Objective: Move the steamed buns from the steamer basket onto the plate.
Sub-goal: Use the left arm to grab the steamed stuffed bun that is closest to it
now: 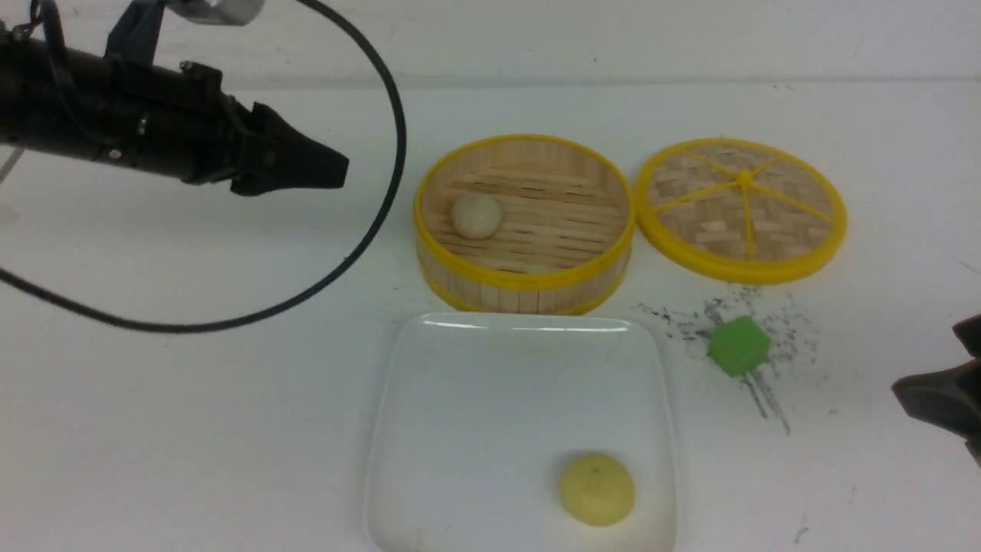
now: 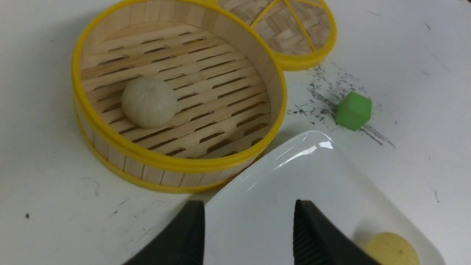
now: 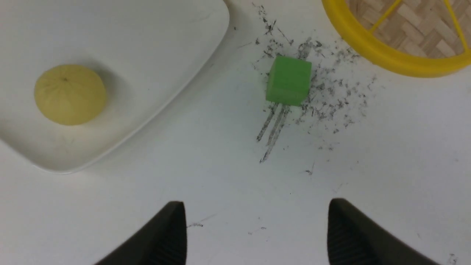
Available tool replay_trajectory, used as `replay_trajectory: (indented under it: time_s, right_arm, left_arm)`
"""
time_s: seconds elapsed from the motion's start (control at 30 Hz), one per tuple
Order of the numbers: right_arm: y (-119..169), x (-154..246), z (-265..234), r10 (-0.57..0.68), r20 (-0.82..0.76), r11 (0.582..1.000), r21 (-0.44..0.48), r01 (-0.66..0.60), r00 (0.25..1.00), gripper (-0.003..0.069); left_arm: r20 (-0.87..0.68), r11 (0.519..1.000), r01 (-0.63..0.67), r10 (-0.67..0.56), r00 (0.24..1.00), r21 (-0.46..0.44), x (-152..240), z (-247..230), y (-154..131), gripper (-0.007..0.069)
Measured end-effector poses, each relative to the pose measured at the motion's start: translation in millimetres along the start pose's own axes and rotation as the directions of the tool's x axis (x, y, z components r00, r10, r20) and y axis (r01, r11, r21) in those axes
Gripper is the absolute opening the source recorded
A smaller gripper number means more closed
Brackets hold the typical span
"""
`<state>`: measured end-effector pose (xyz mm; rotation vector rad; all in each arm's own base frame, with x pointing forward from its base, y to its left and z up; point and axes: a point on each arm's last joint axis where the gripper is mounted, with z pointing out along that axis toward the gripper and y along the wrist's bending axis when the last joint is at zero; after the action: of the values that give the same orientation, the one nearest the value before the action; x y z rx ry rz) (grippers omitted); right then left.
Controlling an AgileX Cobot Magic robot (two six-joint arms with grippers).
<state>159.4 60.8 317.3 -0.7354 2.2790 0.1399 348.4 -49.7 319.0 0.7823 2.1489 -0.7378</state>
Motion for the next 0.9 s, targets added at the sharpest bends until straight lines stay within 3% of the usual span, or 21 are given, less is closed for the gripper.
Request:
replay_trajectory:
  time_s: [0.13, 0.37, 0.53, 0.67, 0.9]
  right_arm:
    - [0.0, 0.0, 0.0, 0.000, 0.000, 1.000, 0.000, 0.000, 1.000, 0.0495]
    - [0.2, -0.1, 0.0, 0.002, 0.001, 1.000, -0.002, -0.002, 1.000, 0.0495]
    - [0.4, 0.6, 0.0, 0.002, -0.007, 1.000, -0.005, -0.002, 1.000, 0.0495]
    - [1.2, 1.5, 0.0, 0.006, -0.016, 1.000, -0.013, -0.006, 1.000, 0.0495]
    - [2.0, 1.2, 0.0, 0.014, -0.013, 1.000, -0.021, -0.015, 1.000, 0.0495]
  left_arm:
    - [-0.097, 1.000, -0.003, 0.003, 0.995, 0.006, -8.2, 9.1, 13.8, 0.0356]
    - [-0.311, 0.984, -0.149, 0.113, 0.944, -0.094, -30.3, 34.5, 10.3, 0.0356]
    - [-0.297, 0.965, -0.231, 0.186, 0.937, -0.124, -46.4, 48.4, 0.9, 0.0356]
    - [-0.254, 0.967, -0.223, 0.186, 0.949, -0.126, -52.0, 61.0, 3.9, 0.0356]
    - [-0.239, 0.977, -0.204, 0.185, 0.953, -0.057, -42.3, 100.2, 24.9, 0.0342]
